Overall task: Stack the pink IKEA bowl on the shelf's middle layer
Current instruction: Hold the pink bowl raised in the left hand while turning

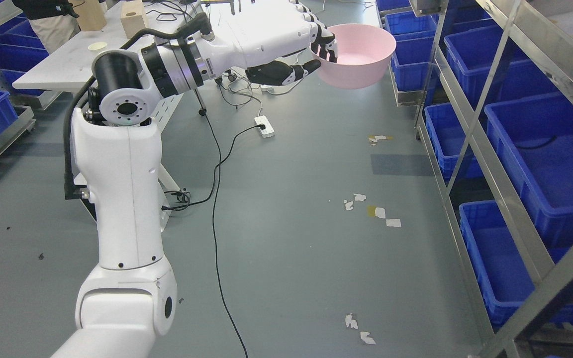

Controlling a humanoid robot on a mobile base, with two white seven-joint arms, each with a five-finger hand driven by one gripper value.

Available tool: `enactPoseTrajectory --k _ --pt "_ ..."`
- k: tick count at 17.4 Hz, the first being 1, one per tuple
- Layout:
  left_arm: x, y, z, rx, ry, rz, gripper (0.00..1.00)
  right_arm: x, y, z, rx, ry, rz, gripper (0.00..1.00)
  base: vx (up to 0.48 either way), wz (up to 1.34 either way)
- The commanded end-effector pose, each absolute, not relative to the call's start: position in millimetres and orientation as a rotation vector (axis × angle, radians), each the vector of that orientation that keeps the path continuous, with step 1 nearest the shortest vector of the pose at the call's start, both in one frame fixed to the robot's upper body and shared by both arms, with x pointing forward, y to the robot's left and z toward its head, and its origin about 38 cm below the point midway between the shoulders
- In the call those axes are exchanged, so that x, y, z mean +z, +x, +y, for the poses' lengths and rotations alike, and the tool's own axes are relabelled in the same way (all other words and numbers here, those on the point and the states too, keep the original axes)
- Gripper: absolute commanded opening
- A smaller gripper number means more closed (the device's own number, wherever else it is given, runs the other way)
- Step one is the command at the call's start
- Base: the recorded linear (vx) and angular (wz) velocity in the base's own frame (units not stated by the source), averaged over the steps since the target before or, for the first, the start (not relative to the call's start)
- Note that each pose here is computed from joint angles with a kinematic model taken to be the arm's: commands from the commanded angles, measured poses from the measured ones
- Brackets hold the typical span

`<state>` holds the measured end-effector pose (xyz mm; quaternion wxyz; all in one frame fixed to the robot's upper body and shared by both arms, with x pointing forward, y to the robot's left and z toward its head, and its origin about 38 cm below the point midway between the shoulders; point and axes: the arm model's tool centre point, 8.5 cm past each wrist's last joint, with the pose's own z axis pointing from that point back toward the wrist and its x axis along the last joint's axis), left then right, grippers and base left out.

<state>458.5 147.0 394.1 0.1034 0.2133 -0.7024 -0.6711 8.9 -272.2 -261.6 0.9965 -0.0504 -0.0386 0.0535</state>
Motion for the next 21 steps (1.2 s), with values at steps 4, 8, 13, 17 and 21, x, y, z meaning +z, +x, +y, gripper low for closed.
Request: enactPoseTrajectory --k 4,8,13,17,21 --pt "395.7 458.6 154.7 -1.98 0.654 -2.059 0.01 -260.7 13.0 -283.2 0.108 -0.119 -0.091 1.0 0.338 0.12" --pt "395.3 458.7 155.7 -1.976 0.654 -2.058 0.01 -260.7 13.0 -283.2 0.108 -0.119 -0.091 1.0 0.348 0.01" --pt "396.1 459.2 157.5 -1.968 0.657 -2.06 0.02 -260.7 12.0 -283.2 0.108 -0.118 -0.09 1.0 0.355 0.01" --pt "396.3 459.2 158.0 -1.965 0.659 -2.062 0.02 -260.7 12.0 -283.2 0.108 -0.118 -0.09 1.0 0.394 0.07" --pt "395.2 459.4 159.1 -1.961 0.657 -2.06 0.02 -260.7 13.0 -283.2 0.108 -0.119 -0.091 1.0 0.385 0.06"
